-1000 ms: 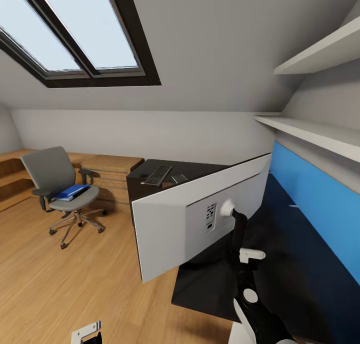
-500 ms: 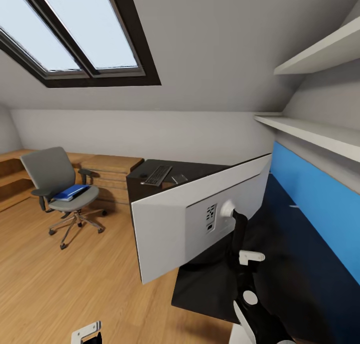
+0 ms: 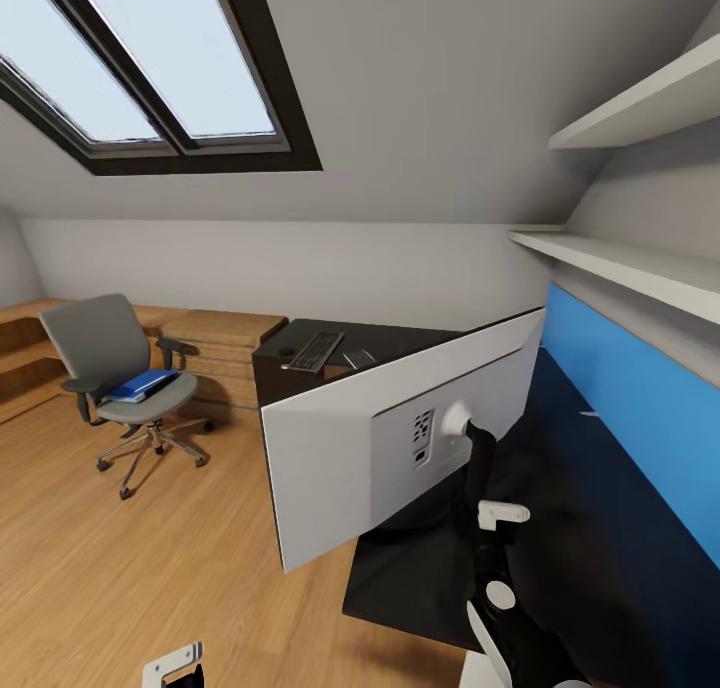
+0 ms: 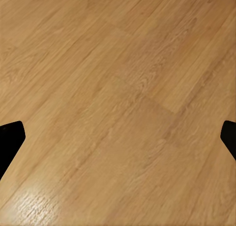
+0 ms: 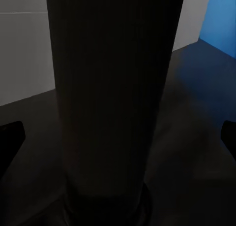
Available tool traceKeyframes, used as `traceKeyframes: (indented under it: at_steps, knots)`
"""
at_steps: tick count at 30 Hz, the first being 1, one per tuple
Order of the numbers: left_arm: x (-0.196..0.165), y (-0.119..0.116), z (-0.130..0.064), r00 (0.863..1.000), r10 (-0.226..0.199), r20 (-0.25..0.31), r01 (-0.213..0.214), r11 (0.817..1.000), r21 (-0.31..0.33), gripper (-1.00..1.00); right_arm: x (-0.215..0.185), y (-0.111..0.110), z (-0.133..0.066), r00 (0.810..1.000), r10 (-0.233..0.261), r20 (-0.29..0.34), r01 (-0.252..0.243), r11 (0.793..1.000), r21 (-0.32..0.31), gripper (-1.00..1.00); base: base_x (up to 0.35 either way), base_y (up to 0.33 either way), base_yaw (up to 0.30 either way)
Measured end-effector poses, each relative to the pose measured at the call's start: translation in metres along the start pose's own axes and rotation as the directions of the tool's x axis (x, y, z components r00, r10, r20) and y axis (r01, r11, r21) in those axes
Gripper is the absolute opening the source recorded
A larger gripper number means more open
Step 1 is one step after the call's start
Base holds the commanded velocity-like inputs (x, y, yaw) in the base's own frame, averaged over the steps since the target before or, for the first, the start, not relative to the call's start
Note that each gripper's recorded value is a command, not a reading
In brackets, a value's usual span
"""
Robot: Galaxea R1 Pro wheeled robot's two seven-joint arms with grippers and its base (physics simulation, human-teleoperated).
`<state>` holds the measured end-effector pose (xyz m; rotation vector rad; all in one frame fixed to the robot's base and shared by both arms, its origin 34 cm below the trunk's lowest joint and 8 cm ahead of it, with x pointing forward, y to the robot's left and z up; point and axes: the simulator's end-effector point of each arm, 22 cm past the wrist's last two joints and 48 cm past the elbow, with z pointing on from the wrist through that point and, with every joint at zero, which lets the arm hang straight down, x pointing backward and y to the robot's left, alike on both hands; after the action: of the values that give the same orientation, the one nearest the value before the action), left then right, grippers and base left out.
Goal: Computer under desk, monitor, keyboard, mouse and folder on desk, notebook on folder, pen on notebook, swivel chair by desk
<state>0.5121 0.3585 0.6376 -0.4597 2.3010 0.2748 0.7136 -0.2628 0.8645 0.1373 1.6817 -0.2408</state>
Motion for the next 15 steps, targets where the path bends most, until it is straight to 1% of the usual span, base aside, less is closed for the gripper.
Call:
traceKeyframes:
  at_steps: [4,10,15]
  knots:
    - [0.0,0.0,0.0,1.0,0.0,0.0,0.0,1.0,0.0,1.0,-0.0003,0.0,0.0001,1.0,0.0,0.0,0.0,1.0,0.0,1.0,0.008,0.0,0.0]
    - [0.0,-0.0002,-0.0001,1.0,0.0,0.0,0.0,1.0,0.001,1.0,-0.0003,0.0,-0.0001,1.0,0.0,0.001,0.0,1.0,0.0,1.0,0.112,0.0,0.0]
    - [0.0,-0.0003,0.0,1.0,0.0,0.0,0.0,1.0,0.001,1.0,0.0001,-0.0002,0.0,1.0,0.0,0.0,0.0,1.0,0.0,1.0,0.032,0.0,0.0]
